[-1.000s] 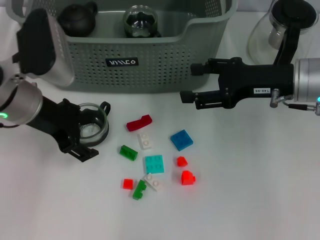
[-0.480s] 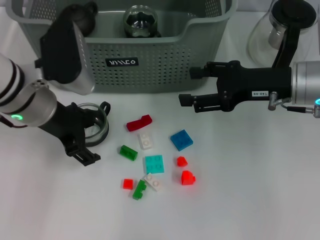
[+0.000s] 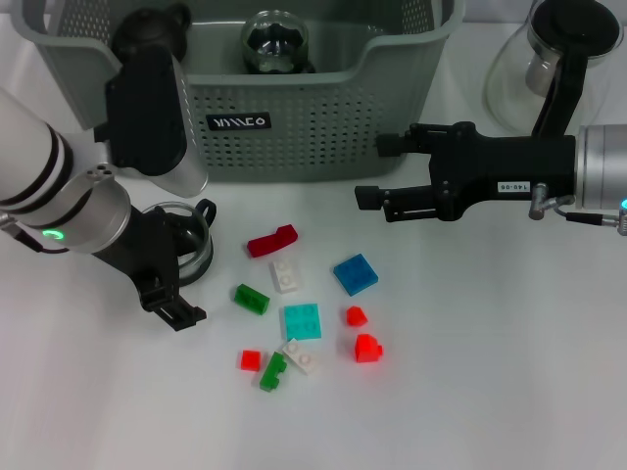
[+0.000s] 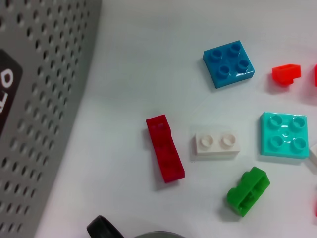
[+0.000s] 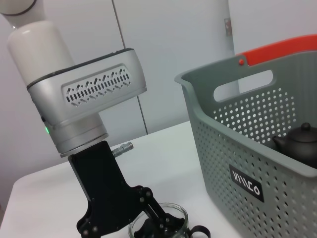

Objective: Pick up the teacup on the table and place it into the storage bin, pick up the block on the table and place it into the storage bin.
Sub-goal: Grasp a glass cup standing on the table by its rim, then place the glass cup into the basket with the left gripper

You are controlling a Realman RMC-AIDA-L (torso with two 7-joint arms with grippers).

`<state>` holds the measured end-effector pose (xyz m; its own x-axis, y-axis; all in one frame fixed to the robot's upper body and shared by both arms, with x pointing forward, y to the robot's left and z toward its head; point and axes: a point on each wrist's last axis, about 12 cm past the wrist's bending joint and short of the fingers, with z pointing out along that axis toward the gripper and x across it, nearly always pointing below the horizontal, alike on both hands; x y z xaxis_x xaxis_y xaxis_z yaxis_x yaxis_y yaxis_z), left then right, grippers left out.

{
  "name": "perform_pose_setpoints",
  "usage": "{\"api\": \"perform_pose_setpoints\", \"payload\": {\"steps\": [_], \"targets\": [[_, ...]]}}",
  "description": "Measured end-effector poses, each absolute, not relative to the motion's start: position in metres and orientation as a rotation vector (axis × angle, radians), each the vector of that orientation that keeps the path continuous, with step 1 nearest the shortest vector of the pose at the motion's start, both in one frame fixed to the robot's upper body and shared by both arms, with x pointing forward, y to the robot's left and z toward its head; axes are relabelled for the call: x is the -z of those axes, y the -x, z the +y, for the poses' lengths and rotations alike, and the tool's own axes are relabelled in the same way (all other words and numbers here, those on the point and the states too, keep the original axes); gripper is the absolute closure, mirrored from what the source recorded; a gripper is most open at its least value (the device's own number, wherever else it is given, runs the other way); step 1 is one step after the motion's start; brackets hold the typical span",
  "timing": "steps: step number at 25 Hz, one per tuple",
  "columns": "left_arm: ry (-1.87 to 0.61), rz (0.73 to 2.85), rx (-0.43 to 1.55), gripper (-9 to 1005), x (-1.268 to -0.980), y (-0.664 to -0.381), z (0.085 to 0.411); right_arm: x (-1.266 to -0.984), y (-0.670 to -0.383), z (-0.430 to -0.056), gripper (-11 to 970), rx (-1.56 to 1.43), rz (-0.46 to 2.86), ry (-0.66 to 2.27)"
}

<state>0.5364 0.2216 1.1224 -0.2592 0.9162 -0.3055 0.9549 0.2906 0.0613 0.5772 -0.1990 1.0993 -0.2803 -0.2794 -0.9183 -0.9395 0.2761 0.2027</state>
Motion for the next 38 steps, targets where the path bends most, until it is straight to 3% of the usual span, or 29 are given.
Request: {"api": "perform_pose_setpoints", "payload": {"steps": [21, 29, 38], "targets": [[-1.714, 2.334, 0.2, 271, -1.1196, -0.5371, 0.2198, -1.0998, -0.5768, -0.1989, 90, -1.029, 1.725, 1.125], [-1.709, 2.345, 0.182, 497, -1.1207, -0.5381, 0.2199, -1.0983, -0.5754, -0.2005, 90, -1.028, 1.73, 1.12], [-1.704, 2.344, 0.177, 863, -1.1242, -0.5378, 0.2188, -1.0968, -0.5734, -0.202, 91, -1.034, 1.733, 1.116]]}}
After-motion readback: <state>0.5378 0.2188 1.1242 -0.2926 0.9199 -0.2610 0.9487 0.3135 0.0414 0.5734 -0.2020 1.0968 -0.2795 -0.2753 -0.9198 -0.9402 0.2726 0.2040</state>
